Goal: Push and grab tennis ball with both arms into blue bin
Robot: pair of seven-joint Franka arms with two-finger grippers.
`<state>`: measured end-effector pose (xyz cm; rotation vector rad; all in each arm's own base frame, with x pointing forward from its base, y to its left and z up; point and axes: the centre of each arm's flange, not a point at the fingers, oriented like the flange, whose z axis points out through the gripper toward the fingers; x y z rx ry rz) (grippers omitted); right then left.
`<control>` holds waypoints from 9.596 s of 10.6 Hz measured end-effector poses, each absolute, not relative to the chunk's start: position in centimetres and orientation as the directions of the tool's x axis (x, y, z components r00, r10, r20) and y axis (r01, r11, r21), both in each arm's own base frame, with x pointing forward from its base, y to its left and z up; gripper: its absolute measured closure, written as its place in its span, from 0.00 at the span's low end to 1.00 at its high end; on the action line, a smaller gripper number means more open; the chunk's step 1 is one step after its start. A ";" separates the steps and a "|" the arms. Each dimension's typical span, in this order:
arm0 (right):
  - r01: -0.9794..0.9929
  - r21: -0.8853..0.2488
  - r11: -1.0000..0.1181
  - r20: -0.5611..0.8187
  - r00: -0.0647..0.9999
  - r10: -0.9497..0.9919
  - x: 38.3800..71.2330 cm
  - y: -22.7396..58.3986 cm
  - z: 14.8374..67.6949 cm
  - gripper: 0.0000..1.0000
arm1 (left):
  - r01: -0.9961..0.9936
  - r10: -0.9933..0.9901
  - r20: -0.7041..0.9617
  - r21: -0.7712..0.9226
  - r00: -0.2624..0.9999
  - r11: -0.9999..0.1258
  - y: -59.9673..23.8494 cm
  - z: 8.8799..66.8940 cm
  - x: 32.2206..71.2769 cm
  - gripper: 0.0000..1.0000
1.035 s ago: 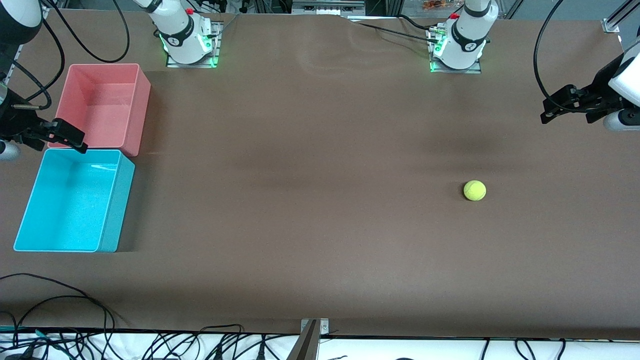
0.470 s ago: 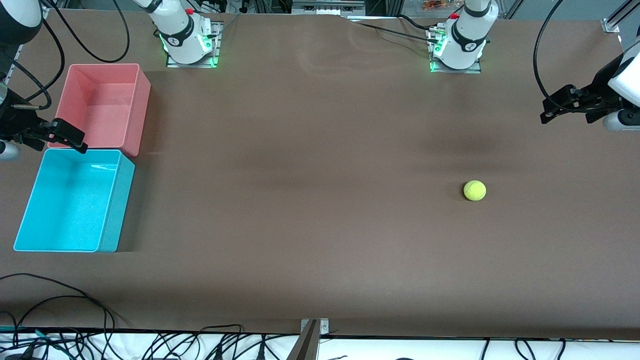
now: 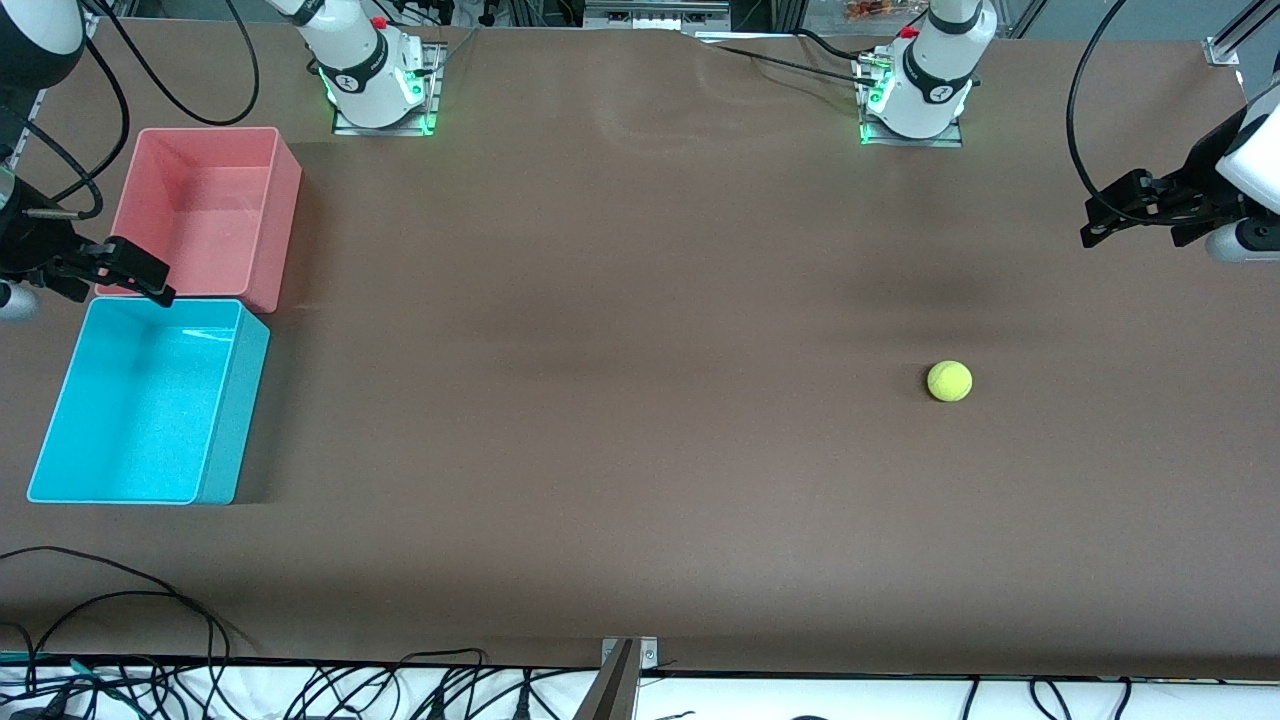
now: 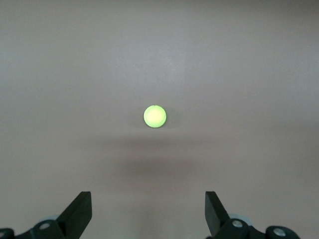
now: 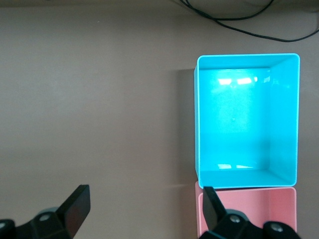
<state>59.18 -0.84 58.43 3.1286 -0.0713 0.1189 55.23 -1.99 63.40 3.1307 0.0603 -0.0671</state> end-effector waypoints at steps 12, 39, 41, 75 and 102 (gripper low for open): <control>-0.044 0.007 -0.999 0.100 0.994 -0.043 58.6 -0.8 61.6 0.00 | 0.039 0.038 -0.043 0.009 0.998 -0.999 -2.0 63.4 55.2 0.00; -0.043 0.008 -0.999 0.051 0.998 -0.042 58.2 -0.7 61.0 0.00 | 0.029 0.035 -0.101 -0.059 0.994 -0.998 -0.5 53.2 56.6 0.00; -0.043 0.009 -0.999 0.044 0.998 -0.042 58.4 -0.7 60.6 0.00 | 0.035 0.039 -0.083 -0.057 0.996 -0.998 -0.1 51.0 56.7 0.00; -0.030 0.011 -1.000 0.035 0.999 -0.029 59.1 -0.7 59.4 0.00 | -0.758 -0.761 -0.024 0.073 0.648 -0.648 5.0 26.4 50.2 0.99; -0.014 0.006 -1.000 0.030 0.999 -0.013 59.3 -0.6 59.1 0.00 | -0.993 -0.993 0.033 0.018 0.115 -0.115 5.6 18.1 56.2 0.99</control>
